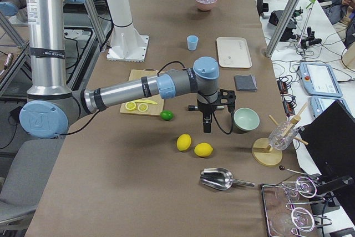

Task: Mash ice and strawberries in cup
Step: 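Move the left gripper back over the pink bowl of ice, then lower the left gripper into the ice cubes in the pink bowl, then close the left gripper on another ice cube in the bowl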

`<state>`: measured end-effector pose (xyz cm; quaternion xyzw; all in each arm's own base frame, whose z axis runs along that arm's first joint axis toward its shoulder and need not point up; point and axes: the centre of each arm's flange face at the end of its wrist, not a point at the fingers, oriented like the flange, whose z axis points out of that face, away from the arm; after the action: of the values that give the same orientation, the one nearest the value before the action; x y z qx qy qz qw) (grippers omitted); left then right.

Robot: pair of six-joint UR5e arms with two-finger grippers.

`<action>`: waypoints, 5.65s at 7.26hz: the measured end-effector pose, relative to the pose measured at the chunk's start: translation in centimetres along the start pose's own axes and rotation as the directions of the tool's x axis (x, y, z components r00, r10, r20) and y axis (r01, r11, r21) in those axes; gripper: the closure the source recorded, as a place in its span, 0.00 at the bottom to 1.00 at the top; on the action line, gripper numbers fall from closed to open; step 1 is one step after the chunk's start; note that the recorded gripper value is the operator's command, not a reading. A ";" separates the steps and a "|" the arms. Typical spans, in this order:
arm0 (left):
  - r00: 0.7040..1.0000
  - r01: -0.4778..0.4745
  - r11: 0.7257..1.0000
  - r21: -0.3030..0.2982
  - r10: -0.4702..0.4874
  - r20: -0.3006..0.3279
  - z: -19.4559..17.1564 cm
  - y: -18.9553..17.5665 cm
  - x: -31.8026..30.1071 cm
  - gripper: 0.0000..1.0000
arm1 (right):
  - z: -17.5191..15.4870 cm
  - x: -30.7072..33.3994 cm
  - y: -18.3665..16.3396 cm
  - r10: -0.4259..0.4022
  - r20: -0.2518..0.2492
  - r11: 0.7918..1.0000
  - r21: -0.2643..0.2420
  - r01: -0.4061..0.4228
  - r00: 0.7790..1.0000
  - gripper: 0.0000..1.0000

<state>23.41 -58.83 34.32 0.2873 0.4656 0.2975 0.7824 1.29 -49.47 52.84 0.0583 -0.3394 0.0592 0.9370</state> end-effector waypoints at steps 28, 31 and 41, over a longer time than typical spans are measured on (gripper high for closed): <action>0.974 0.157 0.963 -0.220 -0.114 0.195 7.2 17.7 -4.3 1.00 | 0.8 1.2 1.0 0.016 -0.014 1.000 -0.017 -0.016 1.000 0.00; 0.980 0.173 0.967 -0.185 -0.151 0.127 4.4 16.6 -4.6 1.00 | 0.6 1.1 1.1 0.014 -0.014 1.000 -0.015 -0.015 1.000 0.00; 0.980 0.136 0.969 -0.204 -0.101 0.173 6.6 17.2 -3.4 0.33 | 1.1 1.6 1.6 0.023 -0.019 0.999 -0.025 -0.024 1.000 0.00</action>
<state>24.62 -51.11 51.34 0.1957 0.3824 0.2743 0.8604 1.62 -47.90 54.82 0.0419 -0.3322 0.0663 0.9400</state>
